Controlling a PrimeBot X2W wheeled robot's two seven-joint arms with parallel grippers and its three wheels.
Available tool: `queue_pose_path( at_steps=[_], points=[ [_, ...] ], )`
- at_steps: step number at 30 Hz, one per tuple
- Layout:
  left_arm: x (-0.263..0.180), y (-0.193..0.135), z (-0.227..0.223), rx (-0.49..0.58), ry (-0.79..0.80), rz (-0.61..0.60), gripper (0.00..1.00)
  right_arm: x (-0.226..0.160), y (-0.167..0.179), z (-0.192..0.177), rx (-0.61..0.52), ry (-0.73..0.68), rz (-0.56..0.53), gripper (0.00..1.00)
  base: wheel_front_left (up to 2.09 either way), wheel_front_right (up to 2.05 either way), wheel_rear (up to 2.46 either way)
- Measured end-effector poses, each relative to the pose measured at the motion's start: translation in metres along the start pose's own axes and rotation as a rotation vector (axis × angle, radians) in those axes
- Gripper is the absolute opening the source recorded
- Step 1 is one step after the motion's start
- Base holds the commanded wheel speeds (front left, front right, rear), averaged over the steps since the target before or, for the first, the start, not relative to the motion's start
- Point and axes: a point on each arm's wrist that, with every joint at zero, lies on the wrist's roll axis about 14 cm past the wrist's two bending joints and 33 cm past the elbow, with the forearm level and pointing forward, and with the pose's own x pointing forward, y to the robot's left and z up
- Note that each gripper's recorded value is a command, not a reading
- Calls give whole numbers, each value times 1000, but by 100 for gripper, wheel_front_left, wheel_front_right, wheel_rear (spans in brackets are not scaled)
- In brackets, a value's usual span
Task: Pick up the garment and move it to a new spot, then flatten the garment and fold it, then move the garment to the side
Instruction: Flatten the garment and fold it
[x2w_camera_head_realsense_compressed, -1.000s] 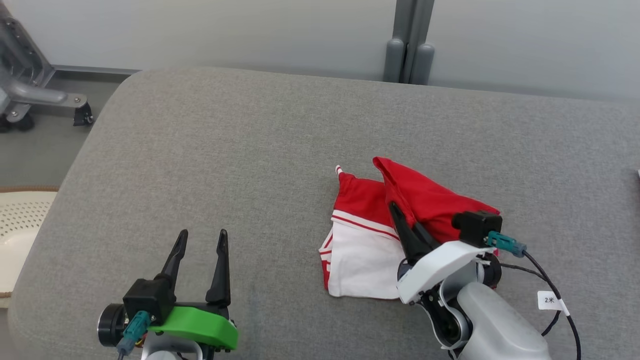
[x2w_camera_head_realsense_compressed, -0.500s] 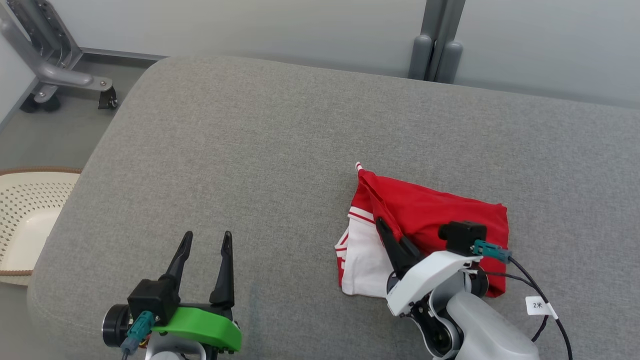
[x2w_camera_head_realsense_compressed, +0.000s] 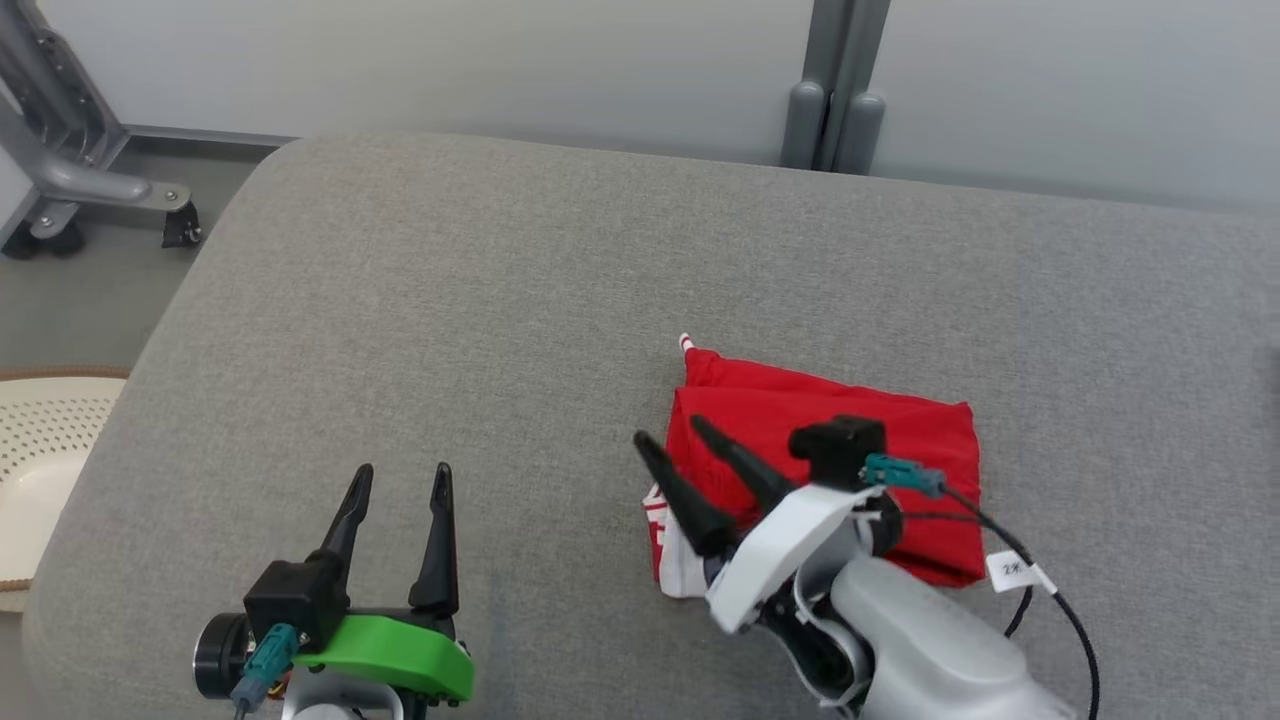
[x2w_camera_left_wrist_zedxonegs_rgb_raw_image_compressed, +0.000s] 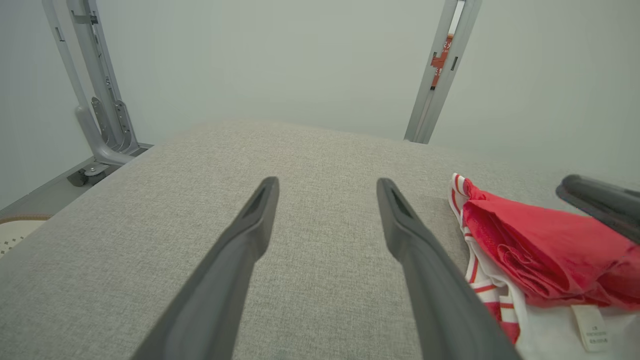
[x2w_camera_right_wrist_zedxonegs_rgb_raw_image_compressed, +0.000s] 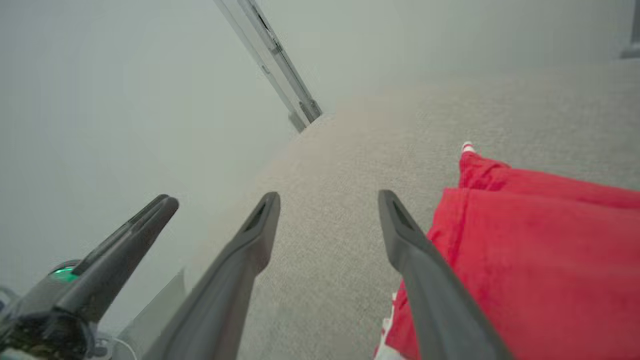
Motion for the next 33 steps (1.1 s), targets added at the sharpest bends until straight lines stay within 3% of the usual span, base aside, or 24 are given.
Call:
queue_pose_path(
  at_steps=[8,14,22,33],
  points=[
    [16,-20,14,-14,-48,-62,100,-30,-73,83,-280,-191,-198,100,0,0,0],
    [28,-31,28,-30,-93,-82,100,-83,-115,109,-413,-250,-355,100,0,0,0],
    [37,-48,36,-40,-121,-129,100,-131,-122,135,-527,-343,-467,100,0,0,0],
    [36,-62,34,-21,-116,-172,100,-164,-123,119,-534,-336,-560,100,0,0,0]
  ],
)
